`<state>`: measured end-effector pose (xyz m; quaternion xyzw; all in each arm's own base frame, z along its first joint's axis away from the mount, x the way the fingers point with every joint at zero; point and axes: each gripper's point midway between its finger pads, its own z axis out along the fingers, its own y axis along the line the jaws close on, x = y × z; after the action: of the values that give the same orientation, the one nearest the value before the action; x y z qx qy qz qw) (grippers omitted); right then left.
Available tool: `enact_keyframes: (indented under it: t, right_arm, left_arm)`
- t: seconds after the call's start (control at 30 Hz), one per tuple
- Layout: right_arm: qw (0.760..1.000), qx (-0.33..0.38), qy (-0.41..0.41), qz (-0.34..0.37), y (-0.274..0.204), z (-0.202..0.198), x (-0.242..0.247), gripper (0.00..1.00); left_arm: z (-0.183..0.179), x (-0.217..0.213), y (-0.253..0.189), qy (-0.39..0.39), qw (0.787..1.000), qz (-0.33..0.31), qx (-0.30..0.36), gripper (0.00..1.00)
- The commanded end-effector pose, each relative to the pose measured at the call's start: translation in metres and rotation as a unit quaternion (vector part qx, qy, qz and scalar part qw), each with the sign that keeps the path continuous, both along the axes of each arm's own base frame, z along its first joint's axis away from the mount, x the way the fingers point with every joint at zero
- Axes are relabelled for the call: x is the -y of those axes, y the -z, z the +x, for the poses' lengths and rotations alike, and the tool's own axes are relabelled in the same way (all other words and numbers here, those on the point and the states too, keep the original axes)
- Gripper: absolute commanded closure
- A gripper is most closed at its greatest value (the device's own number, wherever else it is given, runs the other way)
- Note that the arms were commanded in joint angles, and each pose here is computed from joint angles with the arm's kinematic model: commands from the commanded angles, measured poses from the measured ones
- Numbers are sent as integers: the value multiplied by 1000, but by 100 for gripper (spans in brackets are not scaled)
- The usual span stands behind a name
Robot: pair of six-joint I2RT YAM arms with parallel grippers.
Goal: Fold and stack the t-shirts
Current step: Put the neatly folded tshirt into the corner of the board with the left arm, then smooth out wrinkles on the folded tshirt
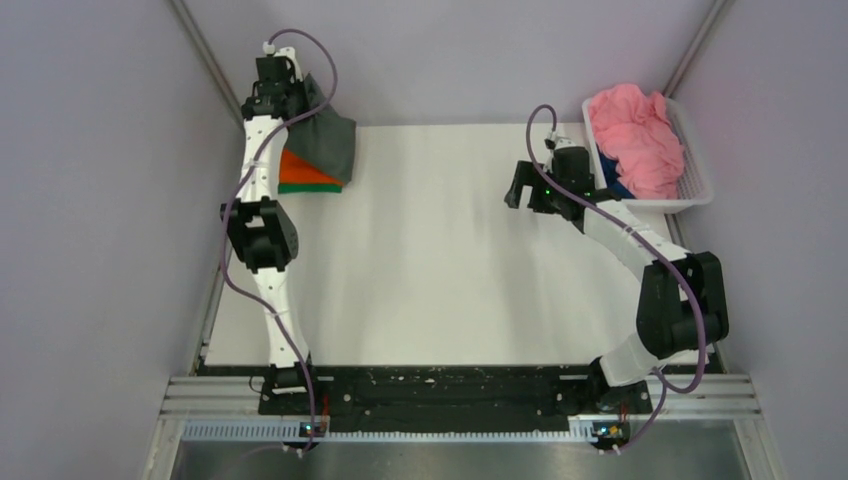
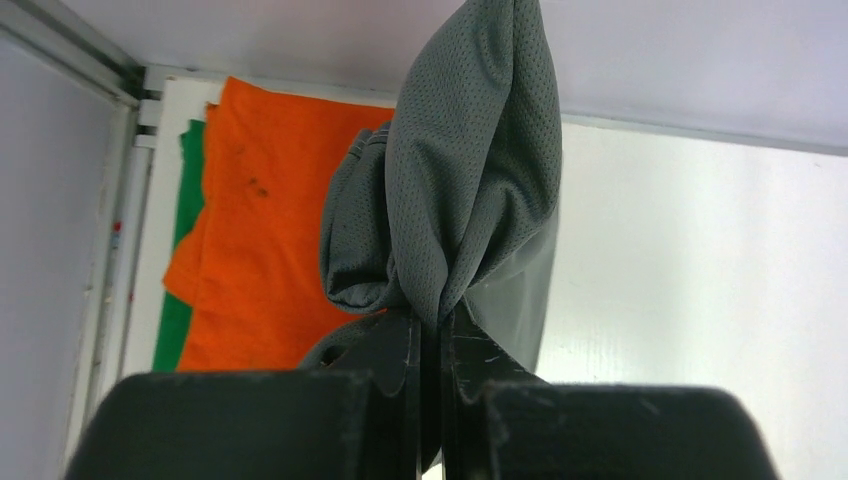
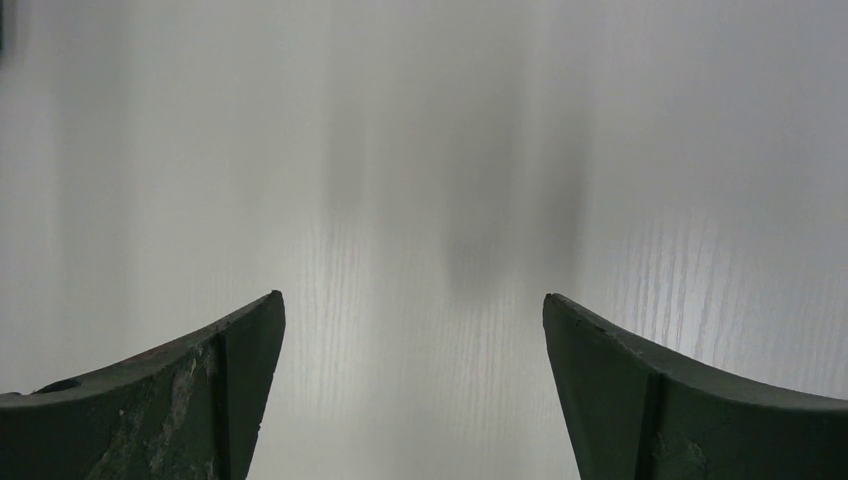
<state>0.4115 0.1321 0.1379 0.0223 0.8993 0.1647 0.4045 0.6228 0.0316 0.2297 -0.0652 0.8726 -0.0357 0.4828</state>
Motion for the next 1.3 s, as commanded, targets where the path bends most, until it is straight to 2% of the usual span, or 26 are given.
enact_keyframes:
  t: [0.0,0.33,0.43,0.57,0.73,0.77,0.8,0.83,0.87,0.9,0.93,1.03,1.13,1.27]
  right_arm:
    - [1000,10,11,-4,-12,8,4,1]
    - [1000,-6,11,-3,-3,6,3,1]
    - [1000,-10,14,-10,-1,6,5,1]
    - [1000,-14,15,-22,1,5,5,1]
    - [999,-20,14,-25,6,5,3,1]
    - [999,-21,13,-24,6,4,2,1]
    - [999,-22,12,-24,7,4,2,1]
    - [999,-24,12,-24,8,4,1,1]
    - [999,-24,12,-24,8,4,1,1]
    - [999,-24,11,-24,8,4,0,1]
    - [999,-24,11,-25,9,4,1,1]
    - [999,-23,10,-25,8,4,-1,1]
    - [999,-23,9,-24,8,4,-3,1]
    - [999,-26,8,-24,10,3,-5,1]
  left_arm:
    - [17,-31,-36,-56,995,57,67,100]
    - [29,-57,-10,-111,983,135,63,100]
    - [34,-61,-1,-128,976,164,61,92]
    - [39,-62,16,-130,976,164,54,92]
    - [41,-69,19,-155,972,166,57,88]
    - [40,-72,19,-165,970,168,59,85]
    - [40,-76,18,-177,967,172,61,76]
    - [39,-81,17,-193,963,176,62,61]
    - [37,-86,17,-209,959,180,63,41]
    - [33,-93,15,-232,952,190,62,13]
    - [30,-98,12,-247,947,196,62,3]
    - [25,-104,6,-281,939,188,70,1]
    - [23,-104,1,-284,938,184,73,1]
    - [25,-91,7,-250,952,160,71,1]
